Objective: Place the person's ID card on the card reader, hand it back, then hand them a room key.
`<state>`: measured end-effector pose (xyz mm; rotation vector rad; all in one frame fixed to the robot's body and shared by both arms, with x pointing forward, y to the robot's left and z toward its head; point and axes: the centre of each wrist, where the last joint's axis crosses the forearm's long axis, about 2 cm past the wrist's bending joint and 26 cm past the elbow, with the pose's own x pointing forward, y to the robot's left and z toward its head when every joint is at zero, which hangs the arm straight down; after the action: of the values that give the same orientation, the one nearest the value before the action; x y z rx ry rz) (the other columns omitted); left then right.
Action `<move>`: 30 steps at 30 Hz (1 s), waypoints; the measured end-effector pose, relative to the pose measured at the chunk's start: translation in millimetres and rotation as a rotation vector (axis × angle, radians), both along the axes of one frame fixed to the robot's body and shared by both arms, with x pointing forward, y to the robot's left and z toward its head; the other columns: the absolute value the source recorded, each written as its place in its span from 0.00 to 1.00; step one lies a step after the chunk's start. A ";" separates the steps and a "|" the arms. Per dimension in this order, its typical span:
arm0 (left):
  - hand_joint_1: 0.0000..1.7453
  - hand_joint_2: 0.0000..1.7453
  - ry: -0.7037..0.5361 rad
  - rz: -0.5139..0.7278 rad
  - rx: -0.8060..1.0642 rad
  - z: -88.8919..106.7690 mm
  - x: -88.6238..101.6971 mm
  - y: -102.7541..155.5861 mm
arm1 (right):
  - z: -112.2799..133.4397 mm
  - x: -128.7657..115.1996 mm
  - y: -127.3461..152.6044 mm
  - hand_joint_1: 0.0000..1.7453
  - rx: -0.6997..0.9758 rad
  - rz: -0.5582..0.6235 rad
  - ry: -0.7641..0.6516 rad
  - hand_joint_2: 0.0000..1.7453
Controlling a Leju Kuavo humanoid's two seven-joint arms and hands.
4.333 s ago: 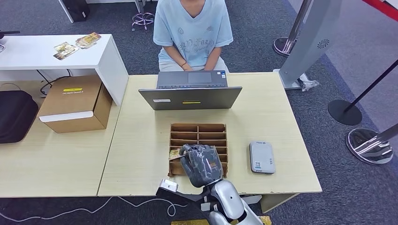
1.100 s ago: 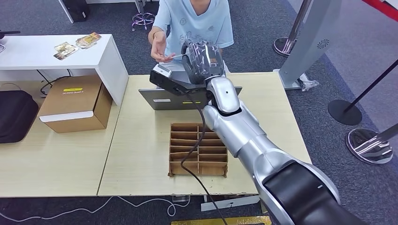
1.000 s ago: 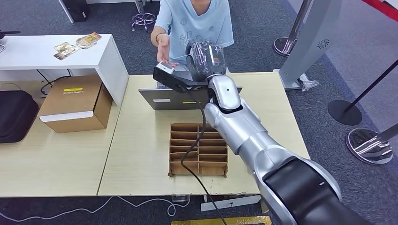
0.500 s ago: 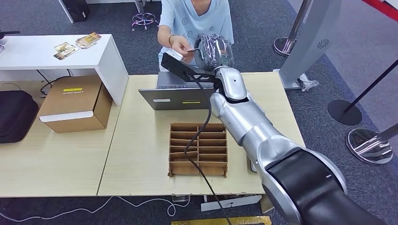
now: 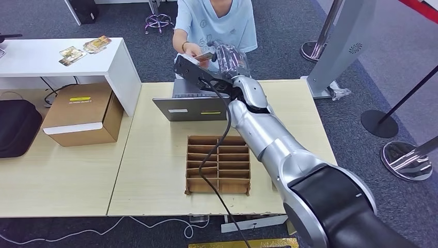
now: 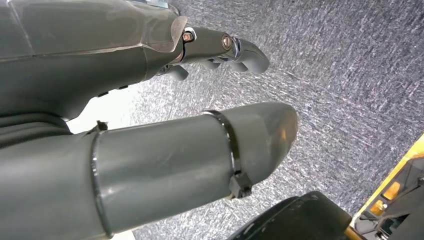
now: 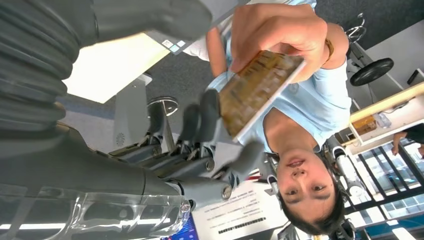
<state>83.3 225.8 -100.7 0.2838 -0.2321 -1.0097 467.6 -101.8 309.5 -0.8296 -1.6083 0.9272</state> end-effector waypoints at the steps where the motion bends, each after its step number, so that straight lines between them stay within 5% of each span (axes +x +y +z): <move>1: 0.00 0.00 0.001 0.001 0.000 -0.1 -0.5 0.2 | 0.1 0.1 -0.2 0.00 0.003 -0.002 -0.001 1.00; 15: 0.00 0.00 -0.001 0.007 0.010 -1.3 -4.5 3.8 | 2.2 3.9 -14.5 0.00 0.131 -0.012 -0.134 1.00; 19: 0.00 0.00 -0.001 0.013 0.013 -1.8 -7.5 4.5 | -3.0 5.3 -31.9 0.00 0.316 -0.017 -0.235 0.00; 25: 0.00 0.00 -0.013 0.034 0.024 -3.2 -14.2 7.4 | -32.9 -7.2 -60.6 0.00 0.801 0.007 -0.319 0.00; 30: 0.00 0.00 -0.019 0.049 0.033 -5.0 -23.2 13.0 | -75.6 -42.7 -89.4 0.00 1.184 -0.020 -0.342 0.00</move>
<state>60.1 238.8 -105.7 0.3276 -0.2252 -0.9633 424.9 -191.1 233.9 -0.1427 -2.0286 -0.2825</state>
